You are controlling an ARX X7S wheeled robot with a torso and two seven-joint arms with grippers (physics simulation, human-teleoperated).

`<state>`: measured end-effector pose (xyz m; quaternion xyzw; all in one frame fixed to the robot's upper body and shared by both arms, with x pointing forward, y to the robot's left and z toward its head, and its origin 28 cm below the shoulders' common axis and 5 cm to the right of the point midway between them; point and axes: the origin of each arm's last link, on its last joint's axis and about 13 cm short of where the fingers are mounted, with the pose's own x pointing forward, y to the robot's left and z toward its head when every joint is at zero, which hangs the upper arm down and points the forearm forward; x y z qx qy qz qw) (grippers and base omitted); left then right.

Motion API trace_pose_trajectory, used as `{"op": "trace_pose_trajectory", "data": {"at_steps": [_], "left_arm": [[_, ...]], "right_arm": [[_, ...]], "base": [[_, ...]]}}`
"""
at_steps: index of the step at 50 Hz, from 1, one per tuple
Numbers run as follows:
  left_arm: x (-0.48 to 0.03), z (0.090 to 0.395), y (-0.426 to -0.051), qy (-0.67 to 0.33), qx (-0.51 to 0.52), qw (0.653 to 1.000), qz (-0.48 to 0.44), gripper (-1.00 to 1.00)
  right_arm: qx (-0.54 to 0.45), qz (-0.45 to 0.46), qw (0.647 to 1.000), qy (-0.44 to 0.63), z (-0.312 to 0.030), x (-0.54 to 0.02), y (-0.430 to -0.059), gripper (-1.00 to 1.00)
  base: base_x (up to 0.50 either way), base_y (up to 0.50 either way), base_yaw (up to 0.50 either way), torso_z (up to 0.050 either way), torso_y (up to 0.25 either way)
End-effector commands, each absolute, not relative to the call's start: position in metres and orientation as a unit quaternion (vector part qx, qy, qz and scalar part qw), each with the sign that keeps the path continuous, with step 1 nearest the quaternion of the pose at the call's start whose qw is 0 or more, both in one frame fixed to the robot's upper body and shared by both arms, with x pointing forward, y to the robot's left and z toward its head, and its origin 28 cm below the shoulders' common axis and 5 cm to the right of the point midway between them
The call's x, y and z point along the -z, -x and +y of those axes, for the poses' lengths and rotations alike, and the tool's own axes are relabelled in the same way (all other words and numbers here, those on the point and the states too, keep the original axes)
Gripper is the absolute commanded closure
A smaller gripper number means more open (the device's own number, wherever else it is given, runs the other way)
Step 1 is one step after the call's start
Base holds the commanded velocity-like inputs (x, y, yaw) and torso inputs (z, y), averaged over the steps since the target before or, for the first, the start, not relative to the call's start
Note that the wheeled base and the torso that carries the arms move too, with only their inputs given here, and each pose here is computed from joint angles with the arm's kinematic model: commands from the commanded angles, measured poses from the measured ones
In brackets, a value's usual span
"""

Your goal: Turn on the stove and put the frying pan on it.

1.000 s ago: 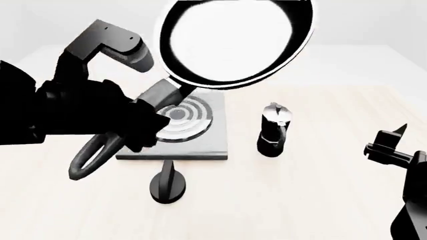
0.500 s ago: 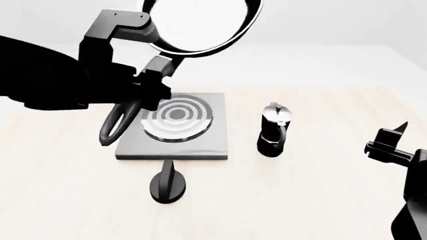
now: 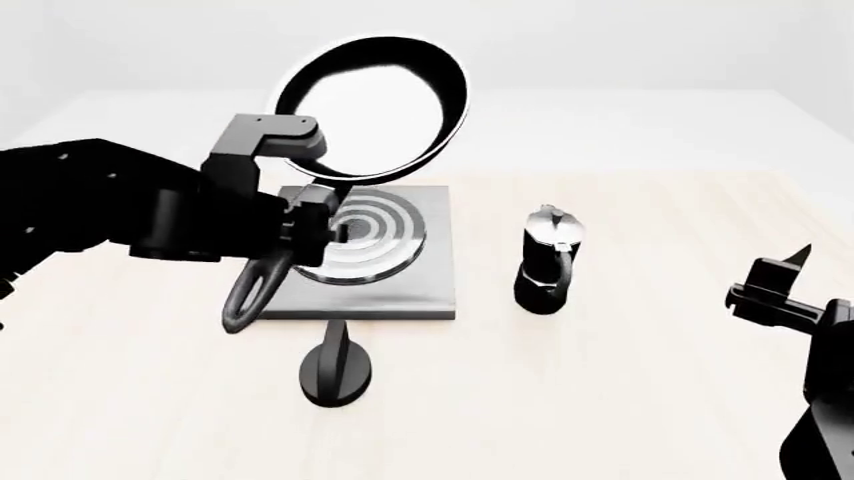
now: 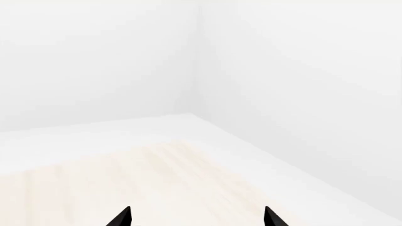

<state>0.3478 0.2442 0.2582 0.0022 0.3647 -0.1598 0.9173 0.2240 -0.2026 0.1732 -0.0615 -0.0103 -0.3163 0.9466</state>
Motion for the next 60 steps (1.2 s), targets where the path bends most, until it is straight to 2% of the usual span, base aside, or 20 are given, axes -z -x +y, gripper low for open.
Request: {"op": "trace_pose_trajectory", "data": {"at_steps": [1,24,60], "left_arm": [[-0.26,0.257,-0.347,0.01,0.118,0.923,0.367,1.0],[-0.22,0.262,-0.357,0.009,0.115,0.905,0.41,1.0],[-0.195,0.259,-0.367,-0.01,0.106,0.883,0.458,1.0]], "right_arm": [[0.316,-0.01,0.947,0.061,-0.203,-0.174,-0.225,-1.0],[0.316,-0.006,0.947,0.06,-0.203,-0.169,-0.224,-1.0],[0.318,-0.004,0.946,0.058,-0.205,-0.165,-0.224,-1.0]], "base": [[0.0,0.0,0.0,0.0,0.0],[0.0,0.0,0.0,0.0,0.002],[0.0,0.0,0.0,0.001,0.002]]}}
